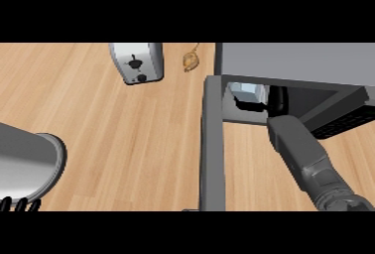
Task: Pick up the milk, place it into the microwave and close the microwave
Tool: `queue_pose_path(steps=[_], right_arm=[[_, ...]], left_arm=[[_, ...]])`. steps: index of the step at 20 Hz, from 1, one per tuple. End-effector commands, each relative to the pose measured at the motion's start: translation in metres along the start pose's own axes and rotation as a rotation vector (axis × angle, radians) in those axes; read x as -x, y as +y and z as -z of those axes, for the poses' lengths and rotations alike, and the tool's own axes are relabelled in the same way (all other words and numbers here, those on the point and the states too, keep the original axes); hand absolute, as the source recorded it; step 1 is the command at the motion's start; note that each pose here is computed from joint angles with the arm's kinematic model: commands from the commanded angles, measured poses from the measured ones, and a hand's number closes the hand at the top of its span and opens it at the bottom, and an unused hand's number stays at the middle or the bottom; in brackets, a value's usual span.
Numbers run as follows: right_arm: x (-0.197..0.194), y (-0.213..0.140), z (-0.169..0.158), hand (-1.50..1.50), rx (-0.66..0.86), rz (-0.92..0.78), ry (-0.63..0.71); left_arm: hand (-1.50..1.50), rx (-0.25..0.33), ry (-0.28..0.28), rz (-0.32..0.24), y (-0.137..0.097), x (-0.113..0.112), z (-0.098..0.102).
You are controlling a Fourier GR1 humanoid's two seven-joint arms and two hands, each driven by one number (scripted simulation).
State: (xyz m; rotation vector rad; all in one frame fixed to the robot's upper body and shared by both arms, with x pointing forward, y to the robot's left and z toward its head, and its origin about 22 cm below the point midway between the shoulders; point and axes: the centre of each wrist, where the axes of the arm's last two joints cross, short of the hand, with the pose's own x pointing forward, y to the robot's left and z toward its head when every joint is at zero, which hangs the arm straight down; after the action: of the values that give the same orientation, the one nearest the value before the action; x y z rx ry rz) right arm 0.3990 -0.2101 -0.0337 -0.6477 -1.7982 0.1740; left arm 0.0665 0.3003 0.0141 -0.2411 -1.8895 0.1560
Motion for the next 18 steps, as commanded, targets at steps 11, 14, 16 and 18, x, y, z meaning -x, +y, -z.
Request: queue_pose_path(steps=[11,14,16,18], right_arm=[[-0.030,-0.020,0.047,1.50,0.147,-0.026,-0.128],[-0.023,-0.028,0.046,1.50,0.222,-0.132,-0.152],[-0.023,-0.027,0.045,1.50,0.267,-0.197,-0.136],[-0.029,-0.021,0.047,1.50,0.311,-0.217,-0.139]], left_arm=[[-1.50,0.019,-0.006,-0.003,0.005,0.004,0.015],[-1.50,0.019,0.025,0.000,0.009,0.006,0.005],[-1.50,0.013,0.009,-0.002,0.006,0.007,0.011],[-1.50,0.023,0.009,0.004,0.010,0.006,0.014]])
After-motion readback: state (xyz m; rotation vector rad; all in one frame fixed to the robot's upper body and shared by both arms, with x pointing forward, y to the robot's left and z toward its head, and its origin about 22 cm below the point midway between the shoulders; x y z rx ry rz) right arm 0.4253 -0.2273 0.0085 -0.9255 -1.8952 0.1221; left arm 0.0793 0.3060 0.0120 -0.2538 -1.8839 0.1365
